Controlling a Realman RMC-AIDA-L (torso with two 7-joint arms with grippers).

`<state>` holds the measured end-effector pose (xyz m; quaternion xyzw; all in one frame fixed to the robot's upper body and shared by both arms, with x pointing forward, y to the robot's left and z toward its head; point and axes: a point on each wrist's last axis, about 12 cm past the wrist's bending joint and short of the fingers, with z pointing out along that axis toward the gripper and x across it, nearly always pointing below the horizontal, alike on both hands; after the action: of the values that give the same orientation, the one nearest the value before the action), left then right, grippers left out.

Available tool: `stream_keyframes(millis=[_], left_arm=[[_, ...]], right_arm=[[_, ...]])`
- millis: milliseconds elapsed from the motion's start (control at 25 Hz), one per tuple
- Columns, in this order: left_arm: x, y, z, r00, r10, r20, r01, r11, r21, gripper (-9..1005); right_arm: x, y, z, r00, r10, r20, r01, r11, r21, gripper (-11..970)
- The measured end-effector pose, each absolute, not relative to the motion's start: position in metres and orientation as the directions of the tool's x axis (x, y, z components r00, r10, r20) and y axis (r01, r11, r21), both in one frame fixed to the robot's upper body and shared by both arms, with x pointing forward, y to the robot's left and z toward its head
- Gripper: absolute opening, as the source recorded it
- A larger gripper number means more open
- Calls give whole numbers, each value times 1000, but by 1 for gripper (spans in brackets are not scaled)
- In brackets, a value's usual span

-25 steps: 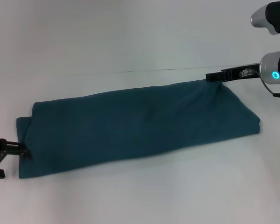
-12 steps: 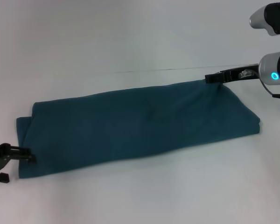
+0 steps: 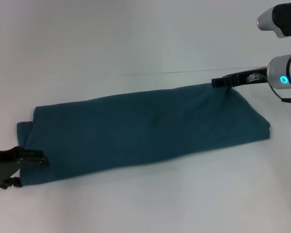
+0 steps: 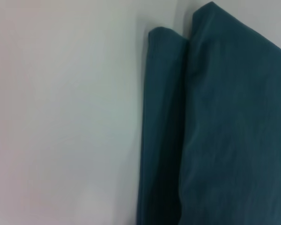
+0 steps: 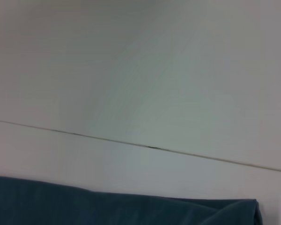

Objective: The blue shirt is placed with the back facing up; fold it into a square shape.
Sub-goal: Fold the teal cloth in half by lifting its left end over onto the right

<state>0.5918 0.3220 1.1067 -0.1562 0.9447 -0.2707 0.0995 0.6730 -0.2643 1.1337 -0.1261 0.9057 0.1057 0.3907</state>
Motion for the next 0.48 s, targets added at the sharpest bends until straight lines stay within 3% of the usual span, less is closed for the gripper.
stream_keyframes(millis=[480], left_arm=[[596, 314, 1104, -933, -342, -111, -225, 796, -562, 937]], right_arm=[[672, -261, 1132, -667, -157, -729, -323, 942, 93, 928]])
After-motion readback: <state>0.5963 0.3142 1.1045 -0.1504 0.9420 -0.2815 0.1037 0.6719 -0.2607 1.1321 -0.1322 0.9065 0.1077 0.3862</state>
